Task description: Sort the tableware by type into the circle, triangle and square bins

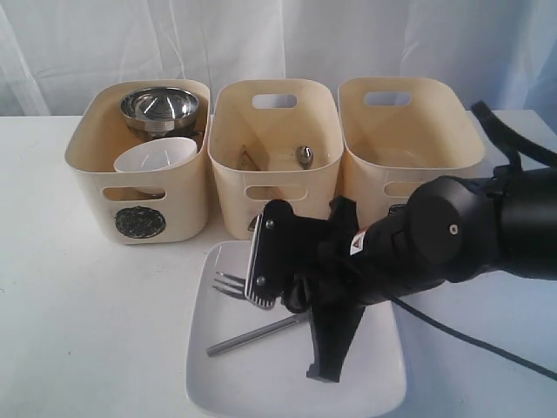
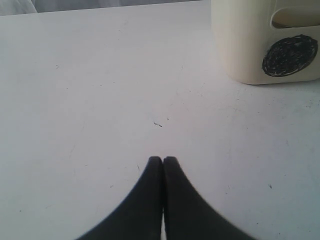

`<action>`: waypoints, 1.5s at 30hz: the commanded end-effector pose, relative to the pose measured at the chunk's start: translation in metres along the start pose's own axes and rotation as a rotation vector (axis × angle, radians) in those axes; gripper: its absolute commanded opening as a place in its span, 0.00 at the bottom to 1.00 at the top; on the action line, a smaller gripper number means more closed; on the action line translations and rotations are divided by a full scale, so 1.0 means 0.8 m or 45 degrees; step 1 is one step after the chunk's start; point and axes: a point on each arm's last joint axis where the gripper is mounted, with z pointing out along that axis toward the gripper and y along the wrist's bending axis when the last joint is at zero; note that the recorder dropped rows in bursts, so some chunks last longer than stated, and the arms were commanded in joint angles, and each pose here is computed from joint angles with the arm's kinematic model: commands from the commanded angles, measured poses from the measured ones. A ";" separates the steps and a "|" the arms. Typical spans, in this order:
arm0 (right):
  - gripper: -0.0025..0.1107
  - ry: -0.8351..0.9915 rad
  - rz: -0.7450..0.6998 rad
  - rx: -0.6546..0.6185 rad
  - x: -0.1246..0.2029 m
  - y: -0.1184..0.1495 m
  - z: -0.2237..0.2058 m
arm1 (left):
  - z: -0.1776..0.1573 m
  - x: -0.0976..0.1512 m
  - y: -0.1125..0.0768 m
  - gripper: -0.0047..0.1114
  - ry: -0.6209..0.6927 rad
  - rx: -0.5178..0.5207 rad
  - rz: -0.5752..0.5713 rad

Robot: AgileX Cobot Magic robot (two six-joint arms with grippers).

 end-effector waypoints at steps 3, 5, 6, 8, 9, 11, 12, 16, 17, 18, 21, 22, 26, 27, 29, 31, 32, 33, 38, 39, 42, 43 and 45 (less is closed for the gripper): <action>0.02 -0.128 0.053 0.218 -0.012 -0.018 -0.011 | 0.000 0.001 -0.001 0.04 0.000 0.012 -0.018; 0.02 -0.179 0.075 0.314 -0.016 -0.027 -0.013 | 0.000 0.001 -0.001 0.04 0.000 0.012 -0.018; 0.02 -0.207 0.089 0.365 -0.018 -0.031 -0.015 | 0.000 0.001 -0.001 0.04 0.000 0.012 -0.018; 0.02 -0.259 0.108 0.453 -0.022 -0.040 -0.019 | 0.000 0.001 -0.001 0.04 0.000 0.012 -0.018; 0.02 -0.281 0.117 0.488 -0.025 -0.043 -0.021 | 0.000 0.001 -0.001 0.04 0.000 0.012 -0.018; 0.02 -0.327 0.117 0.559 -0.032 -0.052 -0.026 | 0.000 0.001 -0.001 0.04 0.000 0.012 -0.018; 0.02 -0.347 0.117 0.592 -0.034 -0.055 -0.028 | 0.000 0.001 -0.001 0.04 0.000 0.012 -0.018; 0.02 -0.458 0.144 0.744 -0.048 -0.073 -0.042 | 0.000 0.001 -0.001 0.04 0.000 0.012 -0.018; 0.02 -0.489 0.160 0.776 -0.052 -0.077 -0.046 | 0.000 0.001 -0.001 0.04 0.000 0.012 -0.018; 0.02 -0.510 0.169 0.798 -0.055 -0.080 -0.049 | 0.000 0.001 -0.001 0.04 0.000 0.012 -0.018; 0.02 -0.555 0.181 0.843 -0.066 -0.090 -0.052 | 0.000 0.001 -0.001 0.04 0.000 0.012 -0.018; 0.02 -0.563 0.184 0.847 -0.069 -0.094 -0.051 | 0.000 0.001 -0.001 0.04 0.000 0.012 -0.018; 0.02 -0.574 0.201 0.864 -0.076 -0.104 -0.038 | 0.000 0.001 -0.001 0.04 0.000 0.012 -0.018; 0.02 -0.582 0.211 0.881 -0.077 -0.107 -0.035 | 0.000 0.001 -0.001 0.04 0.000 0.012 -0.018; 0.02 -0.606 0.232 0.928 -0.079 -0.114 -0.026 | 0.000 0.001 -0.001 0.04 0.000 0.012 -0.018; 0.02 -0.624 0.270 0.946 -0.082 -0.120 -0.015 | 0.000 0.001 -0.001 0.04 0.000 0.012 -0.018; 0.02 -0.625 0.282 0.940 -0.083 -0.122 -0.010 | 0.000 0.001 -0.001 0.04 0.000 0.012 -0.018; 0.02 -0.622 0.295 0.932 -0.083 -0.123 -0.003 | 0.000 0.001 -0.001 0.04 0.000 0.012 -0.018; 0.02 -0.617 0.330 0.950 -0.083 -0.132 0.026 | 0.000 0.001 -0.001 0.04 0.000 0.012 -0.018; 0.02 -0.615 0.340 0.959 -0.082 -0.134 0.031 | 0.000 0.001 -0.001 0.04 0.000 0.012 -0.018; 0.02 -0.591 0.401 0.956 -0.078 -0.137 0.046 | 0.000 0.001 -0.001 0.04 0.000 0.012 -0.018; 0.02 -0.585 0.413 0.957 -0.078 -0.139 0.050 | 0.000 0.001 -0.001 0.04 0.000 0.012 -0.018; 0.02 -0.571 0.429 0.959 -0.074 -0.142 0.056 | 0.000 0.001 -0.001 0.04 0.000 0.012 -0.018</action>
